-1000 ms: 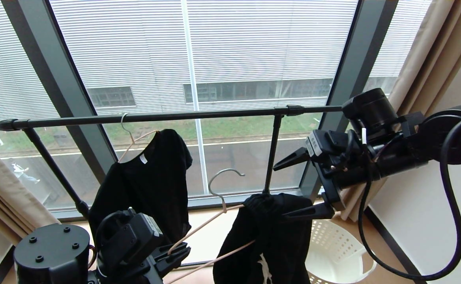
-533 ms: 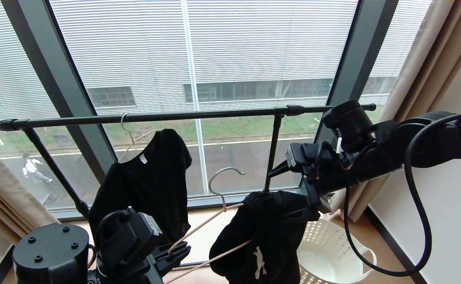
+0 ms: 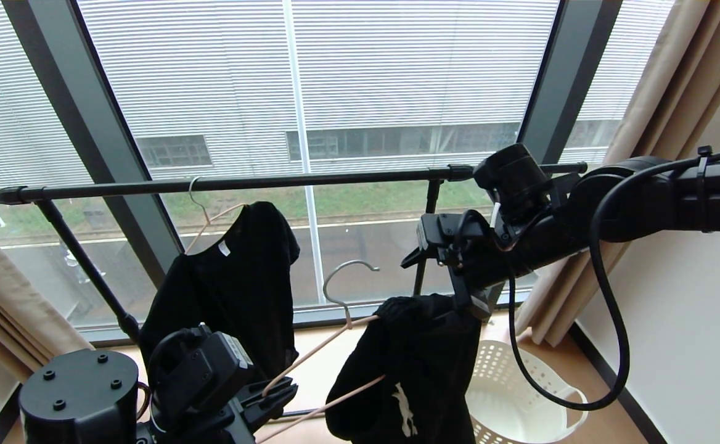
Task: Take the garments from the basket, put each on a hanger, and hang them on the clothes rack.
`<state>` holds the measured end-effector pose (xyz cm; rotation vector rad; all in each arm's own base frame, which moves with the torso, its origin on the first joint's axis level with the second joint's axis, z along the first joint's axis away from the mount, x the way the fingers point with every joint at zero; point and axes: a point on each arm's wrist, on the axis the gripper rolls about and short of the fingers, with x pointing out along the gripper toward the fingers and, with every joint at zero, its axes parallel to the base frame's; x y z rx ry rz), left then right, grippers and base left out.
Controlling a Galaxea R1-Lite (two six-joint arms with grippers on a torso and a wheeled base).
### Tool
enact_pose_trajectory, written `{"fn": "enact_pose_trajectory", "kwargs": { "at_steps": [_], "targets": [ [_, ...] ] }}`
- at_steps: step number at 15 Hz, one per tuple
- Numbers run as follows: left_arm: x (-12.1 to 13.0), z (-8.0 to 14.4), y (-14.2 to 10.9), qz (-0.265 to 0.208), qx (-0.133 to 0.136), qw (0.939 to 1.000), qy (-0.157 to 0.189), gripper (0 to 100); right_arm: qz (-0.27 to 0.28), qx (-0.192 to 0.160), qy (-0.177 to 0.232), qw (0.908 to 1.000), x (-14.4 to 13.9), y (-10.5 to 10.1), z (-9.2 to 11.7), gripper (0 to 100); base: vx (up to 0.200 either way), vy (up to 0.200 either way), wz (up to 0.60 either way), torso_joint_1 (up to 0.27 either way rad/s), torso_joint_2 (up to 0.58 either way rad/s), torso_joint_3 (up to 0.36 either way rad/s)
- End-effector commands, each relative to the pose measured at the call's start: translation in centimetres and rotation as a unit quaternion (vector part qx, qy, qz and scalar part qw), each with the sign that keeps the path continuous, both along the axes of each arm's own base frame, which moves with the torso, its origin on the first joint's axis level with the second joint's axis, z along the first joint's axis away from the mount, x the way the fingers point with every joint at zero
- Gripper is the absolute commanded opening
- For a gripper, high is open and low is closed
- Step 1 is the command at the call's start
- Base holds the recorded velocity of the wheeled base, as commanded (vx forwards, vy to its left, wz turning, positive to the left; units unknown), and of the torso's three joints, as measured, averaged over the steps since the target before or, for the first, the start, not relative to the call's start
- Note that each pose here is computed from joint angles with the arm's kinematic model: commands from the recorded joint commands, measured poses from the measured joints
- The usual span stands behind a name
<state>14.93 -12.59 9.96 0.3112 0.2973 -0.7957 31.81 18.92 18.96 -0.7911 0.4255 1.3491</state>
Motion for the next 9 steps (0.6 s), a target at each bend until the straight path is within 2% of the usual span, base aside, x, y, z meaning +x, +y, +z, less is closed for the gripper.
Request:
{"fn": "enact_pose_trajectory", "kwargs": {
  "at_steps": [1, 6, 9],
  "targets": [
    [0.0, 0.0, 0.0, 0.0, 0.001, 1.0, 0.001, 0, 0.013, 0.004, -0.004, 0.9999, -0.1, 0.9, 0.8, 100, 0.0, 0.0, 0.0, 0.0, 0.0, 0.0],
    [0.1, 0.1, 0.0, 0.0, -0.003, 1.0, -0.003, 0, 0.038, 0.001, 0.007, 0.9993, -1.2, 2.3, 1.0, 100, 0.0, 0.0, 0.0, 0.0, 0.0, 0.0],
    [0.1, 0.2, 0.0, 0.002, -0.009, 0.9999, -0.008, 0, 0.042, -0.01, 0.028, 0.9987, -1.2, 2.6, 0.1, 100, 0.0, 0.0, 0.0, 0.0, 0.0, 0.0]
  ]
}}
